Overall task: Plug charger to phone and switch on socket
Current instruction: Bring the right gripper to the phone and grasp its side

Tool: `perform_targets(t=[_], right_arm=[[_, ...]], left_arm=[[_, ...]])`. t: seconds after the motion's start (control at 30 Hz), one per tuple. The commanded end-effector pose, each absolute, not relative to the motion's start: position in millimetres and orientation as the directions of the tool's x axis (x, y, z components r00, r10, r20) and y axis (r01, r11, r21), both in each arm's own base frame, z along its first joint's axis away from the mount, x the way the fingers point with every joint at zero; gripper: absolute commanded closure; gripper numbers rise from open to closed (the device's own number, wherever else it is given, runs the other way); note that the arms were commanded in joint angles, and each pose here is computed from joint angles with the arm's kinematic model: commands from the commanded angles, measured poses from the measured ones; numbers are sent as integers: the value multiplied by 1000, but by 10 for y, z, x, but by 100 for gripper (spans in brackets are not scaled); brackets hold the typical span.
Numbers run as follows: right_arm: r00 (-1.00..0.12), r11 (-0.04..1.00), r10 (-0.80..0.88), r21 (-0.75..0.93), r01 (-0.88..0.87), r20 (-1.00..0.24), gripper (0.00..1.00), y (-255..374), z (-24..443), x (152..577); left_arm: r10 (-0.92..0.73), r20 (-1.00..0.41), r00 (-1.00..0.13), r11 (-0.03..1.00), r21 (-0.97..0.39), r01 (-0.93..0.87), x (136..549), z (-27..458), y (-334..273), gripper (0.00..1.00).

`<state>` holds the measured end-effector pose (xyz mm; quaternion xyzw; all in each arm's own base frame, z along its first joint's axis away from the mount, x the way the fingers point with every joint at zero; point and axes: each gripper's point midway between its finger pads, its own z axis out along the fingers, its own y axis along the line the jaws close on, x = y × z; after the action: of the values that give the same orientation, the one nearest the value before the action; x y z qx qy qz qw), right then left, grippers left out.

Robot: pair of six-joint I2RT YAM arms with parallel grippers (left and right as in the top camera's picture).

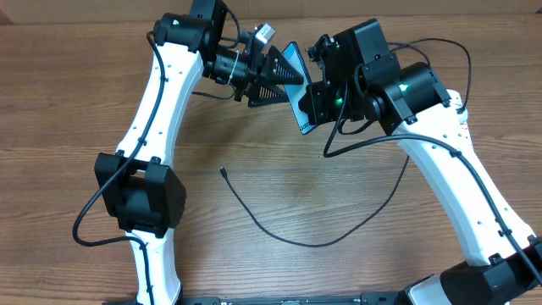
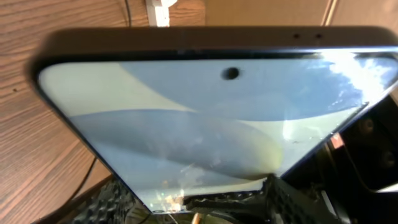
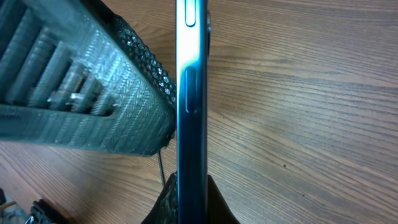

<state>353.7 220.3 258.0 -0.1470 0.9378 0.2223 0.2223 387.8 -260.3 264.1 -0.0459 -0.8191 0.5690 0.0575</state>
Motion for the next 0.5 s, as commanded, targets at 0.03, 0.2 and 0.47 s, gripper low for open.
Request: perform_targets(t=[0.03, 0.2, 0.47], right_arm=[[-848, 834, -177, 382, -399, -499, 96, 2294, 2688, 3497], [-873, 849, -88, 422, -318, -480, 96, 2162, 2728, 3579], [-894, 692, -7, 643, -328, -448, 96, 2041, 3062, 3589]], left_arm=[[172, -22, -985, 273, -960, 69, 3803, 2910, -2665, 28], [160, -44, -986, 268, -960, 86, 3859, 2919, -2626, 19], [135, -192, -972, 183, -960, 214, 4069, 3076, -2497, 2]])
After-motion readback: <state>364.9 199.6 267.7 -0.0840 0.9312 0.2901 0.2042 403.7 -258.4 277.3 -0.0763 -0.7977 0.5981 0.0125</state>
